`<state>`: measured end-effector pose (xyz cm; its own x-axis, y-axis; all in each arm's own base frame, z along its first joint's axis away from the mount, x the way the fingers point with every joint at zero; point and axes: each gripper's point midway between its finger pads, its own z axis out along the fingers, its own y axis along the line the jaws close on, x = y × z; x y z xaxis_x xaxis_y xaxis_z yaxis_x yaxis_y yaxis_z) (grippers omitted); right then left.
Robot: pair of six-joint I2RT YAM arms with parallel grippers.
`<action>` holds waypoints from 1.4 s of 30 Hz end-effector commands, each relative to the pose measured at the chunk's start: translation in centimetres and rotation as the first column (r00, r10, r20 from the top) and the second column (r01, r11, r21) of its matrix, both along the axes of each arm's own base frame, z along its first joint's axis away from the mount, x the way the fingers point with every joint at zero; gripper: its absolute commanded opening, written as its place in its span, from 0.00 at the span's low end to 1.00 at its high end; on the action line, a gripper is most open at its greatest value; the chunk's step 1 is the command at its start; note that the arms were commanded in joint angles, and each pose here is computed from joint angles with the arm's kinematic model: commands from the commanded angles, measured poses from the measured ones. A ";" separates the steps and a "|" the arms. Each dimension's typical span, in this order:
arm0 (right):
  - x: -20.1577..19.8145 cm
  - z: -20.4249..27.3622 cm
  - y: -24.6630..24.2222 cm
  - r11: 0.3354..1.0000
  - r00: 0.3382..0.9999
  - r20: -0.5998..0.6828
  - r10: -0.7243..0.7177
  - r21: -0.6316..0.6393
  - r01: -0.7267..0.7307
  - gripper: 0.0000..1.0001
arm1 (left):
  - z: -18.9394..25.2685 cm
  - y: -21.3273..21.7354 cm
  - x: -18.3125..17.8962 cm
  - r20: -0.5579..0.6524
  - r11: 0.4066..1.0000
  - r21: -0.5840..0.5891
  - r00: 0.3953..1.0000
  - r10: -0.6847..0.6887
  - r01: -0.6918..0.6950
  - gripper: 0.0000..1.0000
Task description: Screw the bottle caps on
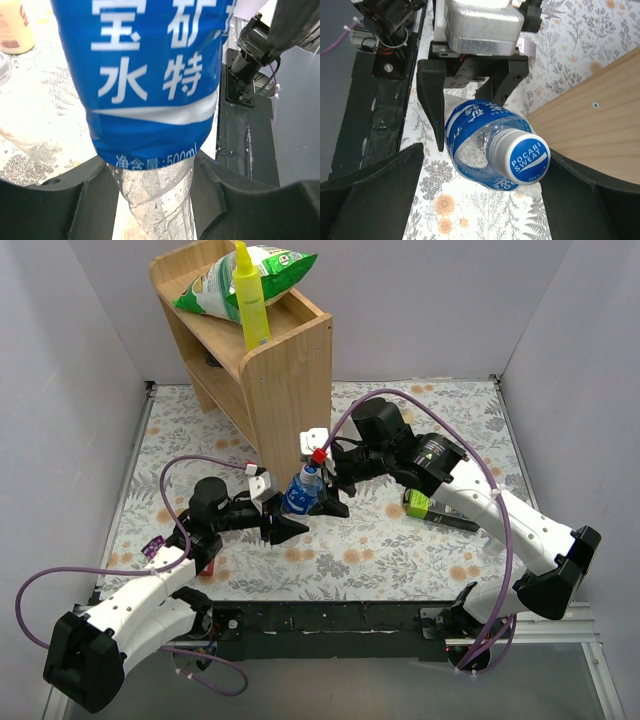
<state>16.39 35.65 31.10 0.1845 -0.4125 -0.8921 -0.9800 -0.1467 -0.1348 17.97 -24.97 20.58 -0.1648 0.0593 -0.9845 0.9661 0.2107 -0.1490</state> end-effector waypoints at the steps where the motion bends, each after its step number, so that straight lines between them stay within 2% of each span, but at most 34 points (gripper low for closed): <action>1: -0.1 0.9 -0.9 0.999 0.999 0.028 -0.024 -0.025 0.025 0.96 | 0.6 0.3 0.8 0.017 0.999 -0.027 0.999 0.040 -0.040 0.00; 10: 0.4 0.4 -1.6 0.993 0.997 0.011 -0.080 -0.081 0.081 0.96 | 0.3 0.6 0.7 0.019 0.998 -0.034 0.999 0.048 -0.048 0.00; 14: 2.2 1.2 -2.6 0.977 0.983 0.065 -0.174 -0.112 0.181 0.96 | 0.2 0.8 0.6 0.030 0.998 -0.026 0.998 0.050 -0.049 0.00; 18: 4.4 5.0 -2.7 0.972 0.972 0.024 -0.235 0.021 0.234 0.96 | -0.6 0.8 -1.0 0.026 0.999 0.002 0.999 -0.033 0.033 0.00; 24: 1.9 7.3 0.2 0.983 0.999 -0.045 -0.005 0.185 0.014 0.98 | -0.7 0.6 -1.3 0.026 0.997 0.017 0.996 -0.080 0.079 0.00; 29: -0.1 7.0 1.9 0.971 0.988 -0.088 0.126 0.215 -0.105 0.98 | -0.2 0.4 -1.1 0.030 0.996 0.016 0.996 -0.083 0.082 0.00; 33: -1.1 5.5 2.5 0.973 0.982 -0.106 0.158 0.186 -0.137 0.98 | 0.1 0.5 -1.0 0.043 0.997 0.015 0.996 -0.081 0.080 0.00; 42: 0.2 3.6 2.8 0.983 0.992 -0.086 0.093 0.164 -0.078 0.98 | 0.8 0.6 -1.1 0.075 0.997 0.001 0.995 -0.072 0.072 0.00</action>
